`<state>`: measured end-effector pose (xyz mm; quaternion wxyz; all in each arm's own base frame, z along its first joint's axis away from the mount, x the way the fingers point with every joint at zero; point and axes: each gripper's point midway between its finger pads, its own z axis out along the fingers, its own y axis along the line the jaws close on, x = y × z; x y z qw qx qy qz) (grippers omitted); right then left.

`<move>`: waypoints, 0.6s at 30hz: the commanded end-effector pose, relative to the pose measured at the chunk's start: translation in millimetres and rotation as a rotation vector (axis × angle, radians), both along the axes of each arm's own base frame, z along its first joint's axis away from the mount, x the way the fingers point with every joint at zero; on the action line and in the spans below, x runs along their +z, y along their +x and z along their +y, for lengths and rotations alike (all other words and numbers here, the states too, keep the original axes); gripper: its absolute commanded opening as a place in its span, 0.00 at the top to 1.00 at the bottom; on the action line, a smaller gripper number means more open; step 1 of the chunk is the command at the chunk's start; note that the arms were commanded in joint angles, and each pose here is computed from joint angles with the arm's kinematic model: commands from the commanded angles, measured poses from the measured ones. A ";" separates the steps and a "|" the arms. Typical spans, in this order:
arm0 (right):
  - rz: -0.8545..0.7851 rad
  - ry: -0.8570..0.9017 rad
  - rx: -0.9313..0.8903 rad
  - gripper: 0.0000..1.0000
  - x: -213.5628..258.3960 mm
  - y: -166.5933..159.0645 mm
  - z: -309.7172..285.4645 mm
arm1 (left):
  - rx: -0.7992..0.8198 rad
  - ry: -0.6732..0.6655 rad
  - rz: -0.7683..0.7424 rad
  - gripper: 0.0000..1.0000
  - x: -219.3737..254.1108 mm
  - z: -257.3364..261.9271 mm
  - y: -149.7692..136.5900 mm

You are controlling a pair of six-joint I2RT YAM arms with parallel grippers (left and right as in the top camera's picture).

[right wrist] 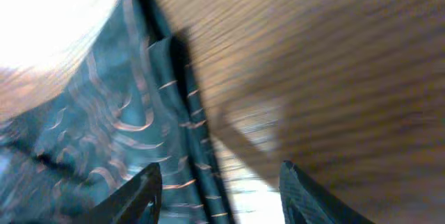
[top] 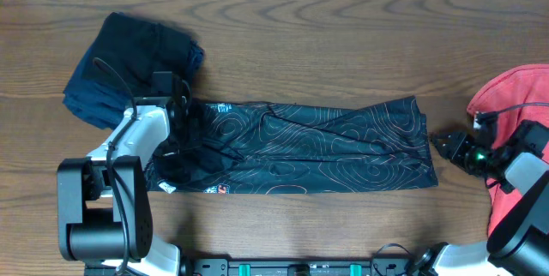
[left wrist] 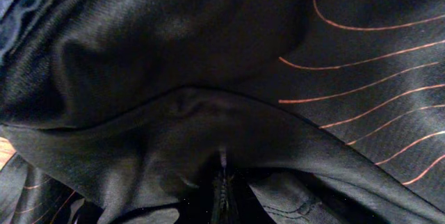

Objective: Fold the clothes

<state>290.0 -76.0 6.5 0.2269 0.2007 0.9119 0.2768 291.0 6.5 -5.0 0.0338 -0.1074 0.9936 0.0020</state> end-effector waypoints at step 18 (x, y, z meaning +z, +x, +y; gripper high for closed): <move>0.189 0.024 0.154 0.61 -40.8 -35.2 37.0 | 0.017 0.024 0.073 0.93 -19.0 5.4 -14.9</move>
